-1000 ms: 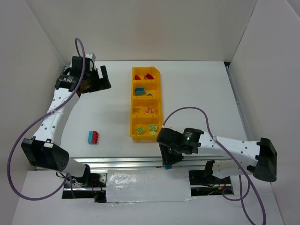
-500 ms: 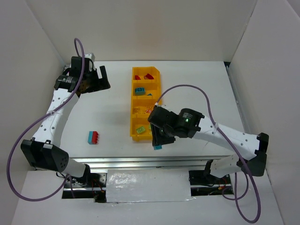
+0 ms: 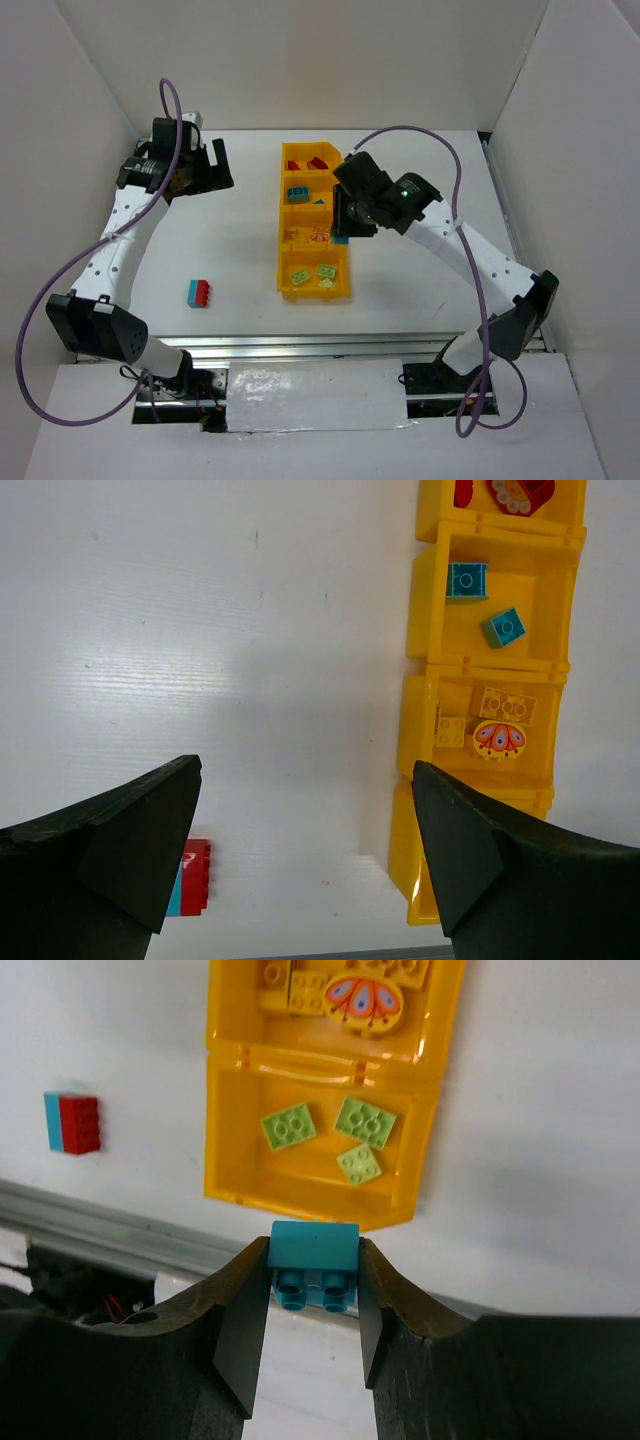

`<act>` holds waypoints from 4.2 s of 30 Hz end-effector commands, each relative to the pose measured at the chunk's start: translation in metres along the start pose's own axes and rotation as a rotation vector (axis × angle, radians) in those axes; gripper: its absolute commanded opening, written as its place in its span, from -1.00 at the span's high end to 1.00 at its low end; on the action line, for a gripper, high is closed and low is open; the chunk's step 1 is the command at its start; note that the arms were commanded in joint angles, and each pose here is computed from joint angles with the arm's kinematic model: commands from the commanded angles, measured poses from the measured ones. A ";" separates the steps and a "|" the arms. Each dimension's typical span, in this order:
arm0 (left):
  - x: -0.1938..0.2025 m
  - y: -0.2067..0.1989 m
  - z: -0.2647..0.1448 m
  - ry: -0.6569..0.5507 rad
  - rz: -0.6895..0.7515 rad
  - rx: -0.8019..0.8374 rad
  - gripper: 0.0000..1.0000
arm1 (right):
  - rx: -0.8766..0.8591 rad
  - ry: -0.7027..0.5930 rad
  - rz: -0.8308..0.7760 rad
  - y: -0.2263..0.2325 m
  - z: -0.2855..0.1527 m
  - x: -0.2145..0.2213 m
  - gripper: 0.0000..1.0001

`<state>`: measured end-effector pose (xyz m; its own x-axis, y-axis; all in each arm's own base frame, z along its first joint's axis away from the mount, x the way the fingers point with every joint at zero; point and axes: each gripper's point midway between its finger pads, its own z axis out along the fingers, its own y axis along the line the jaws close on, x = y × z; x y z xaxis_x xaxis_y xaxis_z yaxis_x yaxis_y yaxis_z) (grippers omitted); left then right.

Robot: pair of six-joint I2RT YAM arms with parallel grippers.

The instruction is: Sort the legos into containers by color

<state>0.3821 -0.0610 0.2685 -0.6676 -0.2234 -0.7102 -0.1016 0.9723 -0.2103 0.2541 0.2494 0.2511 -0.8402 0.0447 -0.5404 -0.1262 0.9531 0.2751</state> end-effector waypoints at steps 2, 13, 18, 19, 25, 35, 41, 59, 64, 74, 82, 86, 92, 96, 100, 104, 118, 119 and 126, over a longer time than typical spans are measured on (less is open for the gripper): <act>-0.011 0.003 -0.002 -0.033 0.004 -0.016 -0.99 | -0.079 -0.139 0.001 0.009 0.001 -0.055 1.00; -0.003 0.009 0.017 0.014 -0.022 -0.061 -0.99 | -0.138 -0.254 0.090 0.002 0.030 -0.150 1.00; -0.004 0.013 0.018 0.002 -0.040 -0.081 -0.99 | -0.123 -0.263 0.118 -0.009 0.062 -0.165 1.00; -0.004 0.014 0.018 0.000 -0.042 -0.089 -0.99 | -0.123 -0.276 0.120 -0.010 0.067 -0.170 1.00; 0.003 0.013 0.025 0.012 -0.060 -0.086 -0.99 | -0.107 -0.326 0.128 -0.010 0.113 -0.186 1.00; 0.021 0.027 0.035 0.094 -0.037 -0.154 -0.99 | -0.052 -0.252 0.211 -0.031 0.224 -0.196 0.87; 0.037 0.045 0.037 0.143 -0.065 -0.234 -0.99 | -0.088 -0.206 0.204 -0.028 0.238 -0.186 -0.08; 0.150 0.082 0.015 0.392 -0.182 -0.325 -0.99 | -0.228 -0.266 0.092 0.018 0.094 -0.196 -0.99; 0.196 0.086 0.004 0.519 -0.224 -0.348 -0.99 | -0.279 -0.236 0.054 0.018 0.068 -0.172 -0.99; 0.240 0.098 0.015 0.586 -0.272 -0.400 -0.99 | -0.308 -0.190 0.035 0.009 0.052 -0.131 -0.99; 0.241 0.117 0.026 0.581 -0.360 -0.470 -0.99 | -0.331 -0.179 0.028 0.008 0.043 -0.118 -0.99; 0.238 0.132 0.031 0.576 -0.365 -0.506 -0.99 | -0.324 -0.181 0.030 0.006 0.039 -0.115 -0.99; 0.229 0.138 0.042 0.574 -0.334 -0.478 -0.99 | -0.258 -0.237 0.044 -0.007 0.019 -0.119 -0.99; 0.235 0.144 0.046 0.594 -0.325 -0.487 -0.99 | -0.235 -0.274 0.048 -0.015 0.002 -0.119 -0.99; 0.245 0.146 0.050 0.625 -0.327 -0.481 -0.95 | -0.206 -0.288 0.051 -0.023 -0.009 -0.117 -1.00; 0.246 0.145 0.055 0.637 -0.326 -0.472 -0.78 | -0.184 -0.308 0.052 -0.029 -0.016 -0.119 -1.00; 0.233 0.123 0.070 0.601 -0.383 -0.351 0.82 | -0.152 -0.272 0.263 -0.091 -0.035 -0.099 -0.99; 0.226 0.120 0.072 0.581 -0.383 -0.337 0.92 | -0.172 -0.308 0.276 -0.094 -0.050 -0.098 -0.99; 0.171 0.093 0.072 0.437 -0.345 -0.225 1.00 | 0.048 -0.403 0.465 -0.151 -0.081 -0.085 -0.99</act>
<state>0.2837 -0.0031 0.0435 -0.8115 -0.5602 -0.1661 -0.5497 0.8283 -0.1079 0.3110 0.1004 0.3135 -0.6091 0.4917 -0.6222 0.1252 0.8344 0.5367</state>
